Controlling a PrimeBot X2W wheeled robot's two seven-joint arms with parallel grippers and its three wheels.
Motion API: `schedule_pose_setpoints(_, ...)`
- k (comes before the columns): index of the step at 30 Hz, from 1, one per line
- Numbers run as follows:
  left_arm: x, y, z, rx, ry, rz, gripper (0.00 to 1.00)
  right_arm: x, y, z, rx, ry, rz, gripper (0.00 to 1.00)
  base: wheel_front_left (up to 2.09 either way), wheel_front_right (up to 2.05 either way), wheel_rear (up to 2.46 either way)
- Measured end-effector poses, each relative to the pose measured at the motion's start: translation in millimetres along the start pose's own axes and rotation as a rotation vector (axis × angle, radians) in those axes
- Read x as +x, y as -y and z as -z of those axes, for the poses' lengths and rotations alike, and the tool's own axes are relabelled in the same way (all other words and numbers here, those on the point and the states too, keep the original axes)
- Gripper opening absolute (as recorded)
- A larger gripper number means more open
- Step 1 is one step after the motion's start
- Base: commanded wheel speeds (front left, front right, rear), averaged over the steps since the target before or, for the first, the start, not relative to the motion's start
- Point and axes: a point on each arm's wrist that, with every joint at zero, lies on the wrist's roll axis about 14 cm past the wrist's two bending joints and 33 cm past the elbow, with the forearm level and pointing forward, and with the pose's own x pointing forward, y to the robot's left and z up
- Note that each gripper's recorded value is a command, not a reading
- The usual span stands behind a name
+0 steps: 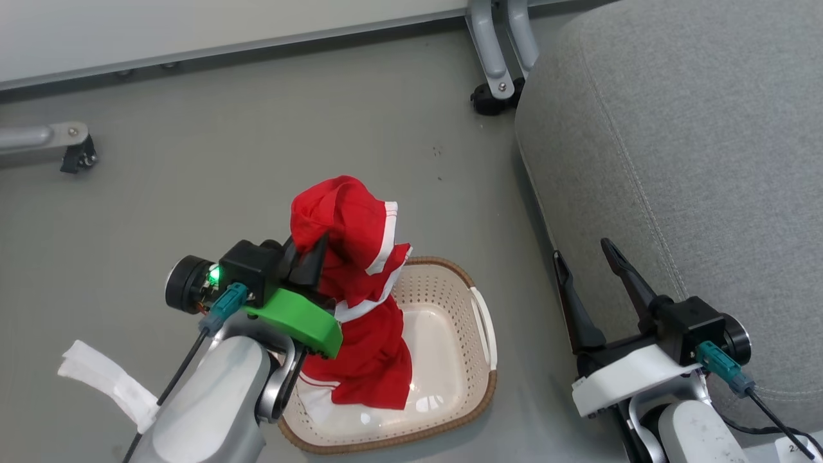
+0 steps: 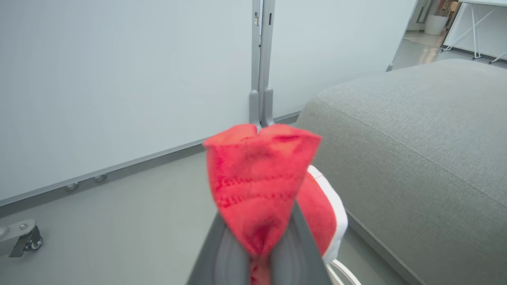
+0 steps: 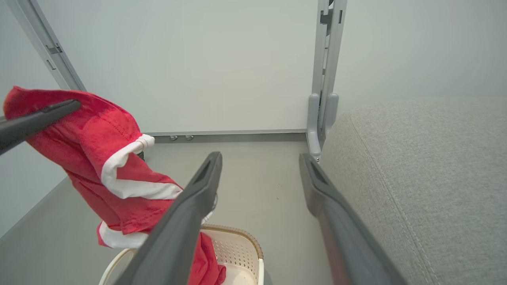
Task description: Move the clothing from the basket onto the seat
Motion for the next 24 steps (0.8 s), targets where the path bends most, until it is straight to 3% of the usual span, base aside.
schedule_pose_setpoints(10,-37.3,8.3,-99.3,0.004,0.293,-0.06,0.0,-21.2,-13.2,-23.4,-0.01,0.038,-0.033,1.0,0.0,0.0,0.0)
schedule_pose_setpoints(17,-69.5,21.4,-134.1,0.005,0.409,-0.065,0.0,-36.5,-19.8,-36.2,-0.015,0.061,-0.049,1.0,0.0,0.0,0.0)
schedule_pose_setpoints(24,-89.5,32.2,-140.8,0.016,0.436,-0.053,0.0,-48.3,-26.1,-43.5,-0.012,0.074,-0.063,1.0,0.0,0.0,0.0)
